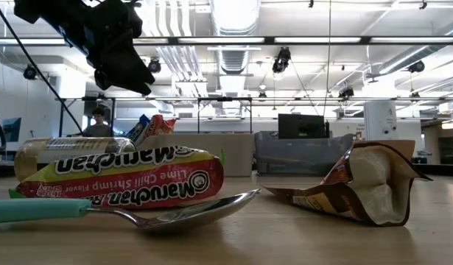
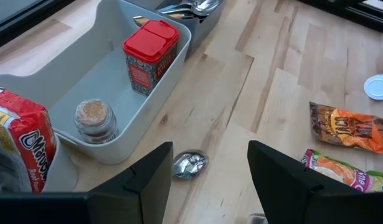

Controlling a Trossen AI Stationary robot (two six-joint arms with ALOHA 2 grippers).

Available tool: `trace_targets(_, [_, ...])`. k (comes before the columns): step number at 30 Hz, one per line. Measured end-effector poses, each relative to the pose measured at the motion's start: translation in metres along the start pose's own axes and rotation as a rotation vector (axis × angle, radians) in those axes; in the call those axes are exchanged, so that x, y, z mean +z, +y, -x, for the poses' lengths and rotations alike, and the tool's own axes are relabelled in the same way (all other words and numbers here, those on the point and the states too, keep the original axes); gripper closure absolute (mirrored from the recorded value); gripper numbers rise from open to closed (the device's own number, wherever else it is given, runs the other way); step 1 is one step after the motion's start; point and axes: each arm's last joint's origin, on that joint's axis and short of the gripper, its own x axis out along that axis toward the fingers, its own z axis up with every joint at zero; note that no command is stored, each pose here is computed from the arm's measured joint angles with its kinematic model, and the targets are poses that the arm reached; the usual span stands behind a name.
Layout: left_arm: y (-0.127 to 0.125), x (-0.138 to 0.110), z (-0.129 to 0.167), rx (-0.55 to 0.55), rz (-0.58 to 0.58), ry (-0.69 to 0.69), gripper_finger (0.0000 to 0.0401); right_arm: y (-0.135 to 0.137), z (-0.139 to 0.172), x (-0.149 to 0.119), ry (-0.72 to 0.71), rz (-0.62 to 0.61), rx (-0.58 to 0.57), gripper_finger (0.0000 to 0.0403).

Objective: Pick & Place Food Item
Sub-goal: Put the white seasoning bottle into the right gray bin

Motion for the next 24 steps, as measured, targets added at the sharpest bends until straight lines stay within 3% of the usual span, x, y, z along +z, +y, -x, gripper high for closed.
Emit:
trace_targets(8, [-0.002, 0.007, 0.003, -0.008, 0.008, -0.022, 0.0188, 0.018, -0.027, -0.010, 0.012, -0.008, -0.052, 0.0188])
trace_targets(24, [-0.002, 0.007, 0.003, -0.018, 0.009, -0.018, 0.0188, 0.046, -0.066, -0.011, 0.032, 0.105, -0.122, 0.0188])
